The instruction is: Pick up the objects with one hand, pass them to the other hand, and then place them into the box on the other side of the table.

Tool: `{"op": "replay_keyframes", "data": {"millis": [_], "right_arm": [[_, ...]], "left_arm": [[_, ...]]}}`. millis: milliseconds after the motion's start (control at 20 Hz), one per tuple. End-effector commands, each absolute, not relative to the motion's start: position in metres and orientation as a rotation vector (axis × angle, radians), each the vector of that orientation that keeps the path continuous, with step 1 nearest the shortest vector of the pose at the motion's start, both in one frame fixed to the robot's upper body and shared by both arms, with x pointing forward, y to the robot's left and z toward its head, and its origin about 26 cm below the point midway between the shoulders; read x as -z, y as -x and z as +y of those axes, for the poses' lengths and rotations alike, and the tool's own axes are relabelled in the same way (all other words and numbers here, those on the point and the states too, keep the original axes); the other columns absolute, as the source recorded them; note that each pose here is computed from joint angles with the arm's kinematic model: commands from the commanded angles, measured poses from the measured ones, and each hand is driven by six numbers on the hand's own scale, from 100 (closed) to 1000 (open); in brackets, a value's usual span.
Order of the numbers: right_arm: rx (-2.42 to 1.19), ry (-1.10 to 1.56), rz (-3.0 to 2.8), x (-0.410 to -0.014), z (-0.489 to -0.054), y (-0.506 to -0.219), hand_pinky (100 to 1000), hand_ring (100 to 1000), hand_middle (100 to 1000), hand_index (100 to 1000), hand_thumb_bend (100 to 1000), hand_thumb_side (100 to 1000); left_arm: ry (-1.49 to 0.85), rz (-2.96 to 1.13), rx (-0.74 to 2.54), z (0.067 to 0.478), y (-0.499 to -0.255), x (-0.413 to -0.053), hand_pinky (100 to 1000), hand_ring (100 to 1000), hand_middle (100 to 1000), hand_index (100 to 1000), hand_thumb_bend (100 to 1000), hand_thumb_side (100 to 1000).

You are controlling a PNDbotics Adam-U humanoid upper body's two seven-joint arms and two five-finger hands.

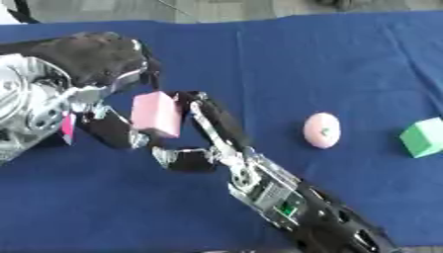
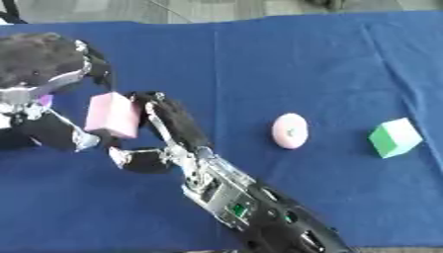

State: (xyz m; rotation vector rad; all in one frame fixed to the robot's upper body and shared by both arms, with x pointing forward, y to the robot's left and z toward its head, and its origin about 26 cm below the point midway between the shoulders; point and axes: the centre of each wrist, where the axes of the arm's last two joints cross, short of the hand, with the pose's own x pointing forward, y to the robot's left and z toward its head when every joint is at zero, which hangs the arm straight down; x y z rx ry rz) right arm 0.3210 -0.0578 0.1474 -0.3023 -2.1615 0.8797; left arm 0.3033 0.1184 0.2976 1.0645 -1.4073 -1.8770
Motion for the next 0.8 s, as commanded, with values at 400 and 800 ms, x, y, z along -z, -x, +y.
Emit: {"op": "replay_keyframes", "data": {"millis": [400, 800], "right_arm": [[-0.896, 0.317, -2.219, -0.1526, -0.0555, -0.3211, 766, 514, 489, 624, 100, 170], [-0.901, 0.323, -2.226, -0.1526, -0.0558, -0.3215, 766, 514, 488, 623, 100, 166]], "left_arm": [[-0.938, -1.177, 1.758, 0.1206, -0.3096, -0.3016, 760, 738, 677, 786, 448, 321], [-0.918, -1.168, 1.758, 0.1196, -0.3117, -0.3003, 749, 709, 623, 741, 392, 301]]}}
